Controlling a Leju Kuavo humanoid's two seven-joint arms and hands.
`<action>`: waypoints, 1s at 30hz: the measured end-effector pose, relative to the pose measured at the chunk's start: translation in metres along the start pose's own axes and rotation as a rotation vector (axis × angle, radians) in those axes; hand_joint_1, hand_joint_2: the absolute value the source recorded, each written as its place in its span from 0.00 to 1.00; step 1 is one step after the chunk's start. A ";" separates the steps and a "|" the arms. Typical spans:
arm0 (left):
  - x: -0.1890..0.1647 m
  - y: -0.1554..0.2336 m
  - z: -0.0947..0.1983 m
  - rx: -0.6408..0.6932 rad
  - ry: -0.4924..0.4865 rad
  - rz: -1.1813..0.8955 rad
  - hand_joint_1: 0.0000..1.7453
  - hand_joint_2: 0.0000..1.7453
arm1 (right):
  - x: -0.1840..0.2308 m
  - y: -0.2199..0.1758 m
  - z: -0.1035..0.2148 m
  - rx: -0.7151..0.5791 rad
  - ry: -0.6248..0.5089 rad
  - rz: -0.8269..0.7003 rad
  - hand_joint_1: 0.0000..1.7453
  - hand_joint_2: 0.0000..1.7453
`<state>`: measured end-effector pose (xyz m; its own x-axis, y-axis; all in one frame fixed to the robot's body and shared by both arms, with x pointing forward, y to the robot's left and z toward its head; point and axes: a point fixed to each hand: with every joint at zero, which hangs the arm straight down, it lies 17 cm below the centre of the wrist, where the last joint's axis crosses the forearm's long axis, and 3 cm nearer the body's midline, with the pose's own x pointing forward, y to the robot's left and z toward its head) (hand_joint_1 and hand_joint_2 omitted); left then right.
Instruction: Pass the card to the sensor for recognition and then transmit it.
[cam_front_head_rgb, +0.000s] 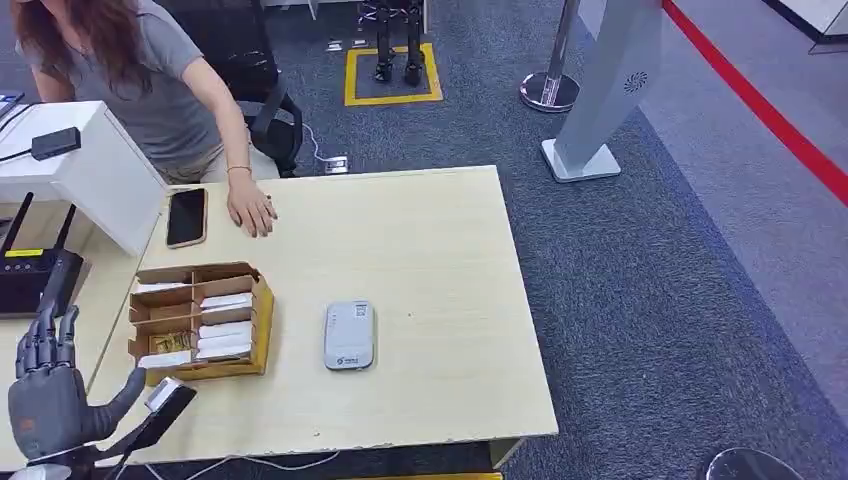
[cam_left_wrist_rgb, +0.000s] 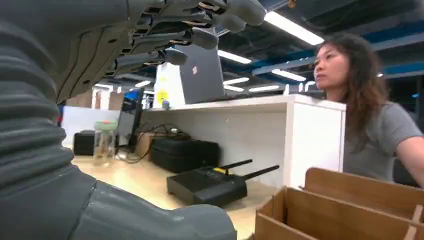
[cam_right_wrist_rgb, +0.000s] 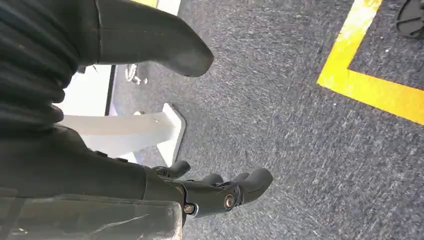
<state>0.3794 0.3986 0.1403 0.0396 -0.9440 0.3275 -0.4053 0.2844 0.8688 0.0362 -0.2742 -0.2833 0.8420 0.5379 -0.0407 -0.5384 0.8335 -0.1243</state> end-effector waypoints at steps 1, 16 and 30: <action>0.005 -0.003 0.001 -0.006 -0.006 0.004 0.00 1.00 | 0.000 0.000 0.000 0.001 0.002 0.004 0.00 1.00; 0.053 -0.020 0.000 -0.021 -0.098 0.011 0.00 1.00 | 0.000 -0.009 -0.001 -0.036 -0.005 0.014 0.00 1.00; 0.139 -0.030 -0.056 0.003 -0.236 0.012 0.00 1.00 | 0.000 -0.031 -0.003 -0.105 -0.003 0.011 0.00 1.00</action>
<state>0.4482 0.2679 0.1802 -0.1798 -0.9535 0.2421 -0.4069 0.2961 0.8642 0.0531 -0.2998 -0.2824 0.8358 0.5476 -0.0392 -0.5412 0.8097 -0.2270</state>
